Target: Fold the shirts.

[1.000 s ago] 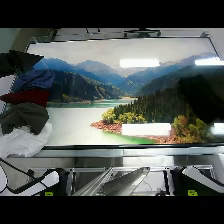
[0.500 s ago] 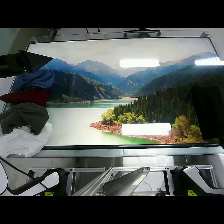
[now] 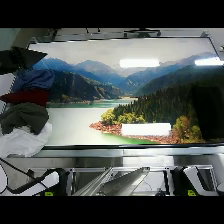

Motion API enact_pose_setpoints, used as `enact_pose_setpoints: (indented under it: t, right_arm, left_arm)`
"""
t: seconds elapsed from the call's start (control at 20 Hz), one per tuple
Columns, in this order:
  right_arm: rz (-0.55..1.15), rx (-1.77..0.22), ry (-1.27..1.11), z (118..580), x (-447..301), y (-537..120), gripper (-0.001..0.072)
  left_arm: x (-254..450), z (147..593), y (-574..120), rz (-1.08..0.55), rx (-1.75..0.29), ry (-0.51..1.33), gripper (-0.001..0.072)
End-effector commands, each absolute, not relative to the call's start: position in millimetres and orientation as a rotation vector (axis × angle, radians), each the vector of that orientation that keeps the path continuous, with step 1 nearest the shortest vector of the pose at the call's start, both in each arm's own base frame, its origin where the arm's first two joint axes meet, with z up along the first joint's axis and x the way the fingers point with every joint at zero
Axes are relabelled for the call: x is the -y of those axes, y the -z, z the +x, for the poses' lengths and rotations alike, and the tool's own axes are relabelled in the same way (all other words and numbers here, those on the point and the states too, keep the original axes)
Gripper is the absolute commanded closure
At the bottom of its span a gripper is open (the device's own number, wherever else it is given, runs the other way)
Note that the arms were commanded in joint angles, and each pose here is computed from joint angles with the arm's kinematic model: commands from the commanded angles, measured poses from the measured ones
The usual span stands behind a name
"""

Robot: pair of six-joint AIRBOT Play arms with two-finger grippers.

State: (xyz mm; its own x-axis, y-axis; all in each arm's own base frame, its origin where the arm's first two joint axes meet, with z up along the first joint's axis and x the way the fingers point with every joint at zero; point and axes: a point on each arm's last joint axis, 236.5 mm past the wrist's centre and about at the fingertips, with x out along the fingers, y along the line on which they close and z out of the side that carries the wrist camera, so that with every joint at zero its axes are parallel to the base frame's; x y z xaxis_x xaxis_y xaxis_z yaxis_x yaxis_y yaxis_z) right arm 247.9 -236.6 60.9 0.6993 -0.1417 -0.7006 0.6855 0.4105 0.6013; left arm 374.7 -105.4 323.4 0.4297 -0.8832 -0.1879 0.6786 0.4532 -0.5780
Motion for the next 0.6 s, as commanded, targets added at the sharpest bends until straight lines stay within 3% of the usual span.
enact_pose_setpoints:
  t: [0.0, 0.15, 0.35, 0.55]
  right_arm:
    - [0.919, -0.664, 0.255, 302.5, 152.8, -114.1, 0.0687]
    - [0.8, -0.836, -0.065, 326.9, 36.8, -114.8, 0.0687]
    - [0.616, -1.045, -0.431, 303.8, -112.5, -90.7, 0.0687]
    - [0.476, -1.154, -0.514, 275.7, -173.9, -51.7, 0.0687]
  left_arm:
    - [87.4, 379.7, -332.4, -0.426, -0.479, 0.957, 0.0687]
    - [68.4, 384.3, -299.0, -0.403, -0.599, 0.843, 0.0687]
    - [90.0, 339.8, -236.6, -0.503, -0.767, 0.87, 0.0687]
    - [125.2, 278.3, -169.1, -0.64, -0.889, 0.874, 0.0686]
